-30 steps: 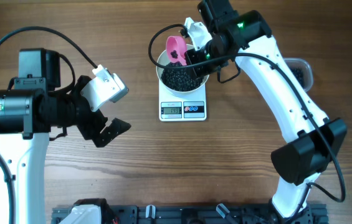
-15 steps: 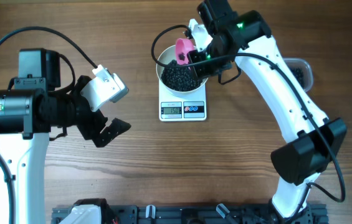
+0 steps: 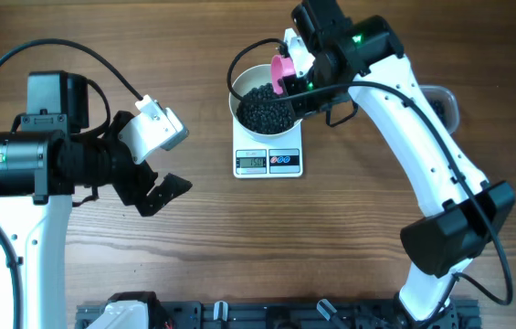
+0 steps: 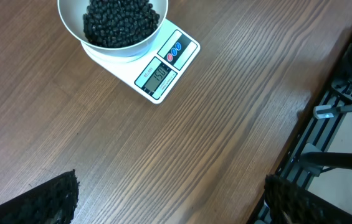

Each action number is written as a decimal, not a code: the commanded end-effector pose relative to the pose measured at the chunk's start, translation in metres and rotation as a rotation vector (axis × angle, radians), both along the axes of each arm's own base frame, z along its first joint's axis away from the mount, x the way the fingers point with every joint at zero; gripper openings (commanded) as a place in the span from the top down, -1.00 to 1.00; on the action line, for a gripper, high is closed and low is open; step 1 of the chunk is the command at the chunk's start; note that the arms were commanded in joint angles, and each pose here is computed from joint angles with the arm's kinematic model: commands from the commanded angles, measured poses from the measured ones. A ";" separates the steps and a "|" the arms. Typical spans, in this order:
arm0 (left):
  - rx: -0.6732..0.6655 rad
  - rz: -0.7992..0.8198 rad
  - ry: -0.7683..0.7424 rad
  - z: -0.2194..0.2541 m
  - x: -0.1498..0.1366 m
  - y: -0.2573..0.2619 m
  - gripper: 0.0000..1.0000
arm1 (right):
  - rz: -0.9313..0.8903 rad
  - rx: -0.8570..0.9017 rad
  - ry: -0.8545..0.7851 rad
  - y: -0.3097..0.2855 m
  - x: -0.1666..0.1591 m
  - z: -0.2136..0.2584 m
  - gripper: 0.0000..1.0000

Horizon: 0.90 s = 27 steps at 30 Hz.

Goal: Scoop item into bowl and weigh 150g on scale

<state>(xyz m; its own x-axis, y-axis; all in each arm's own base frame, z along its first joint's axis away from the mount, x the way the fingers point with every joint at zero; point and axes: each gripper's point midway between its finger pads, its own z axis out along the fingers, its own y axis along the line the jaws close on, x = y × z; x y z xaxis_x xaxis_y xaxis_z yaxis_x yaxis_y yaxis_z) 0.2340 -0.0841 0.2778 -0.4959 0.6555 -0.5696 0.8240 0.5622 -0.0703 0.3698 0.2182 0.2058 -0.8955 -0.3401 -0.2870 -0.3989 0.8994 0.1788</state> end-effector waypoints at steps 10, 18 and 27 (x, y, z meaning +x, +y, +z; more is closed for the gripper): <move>-0.004 -0.005 -0.028 0.007 0.000 0.000 -1.00 | 0.047 -0.163 -0.066 -0.029 -0.014 0.020 0.92; -0.004 -0.005 -0.028 0.007 0.000 0.000 -1.00 | 0.114 -0.128 -0.067 -0.013 -0.020 0.020 0.92; -0.004 -0.005 -0.028 0.007 0.000 0.000 -1.00 | 0.099 -0.179 -0.078 -0.020 -0.018 0.016 0.92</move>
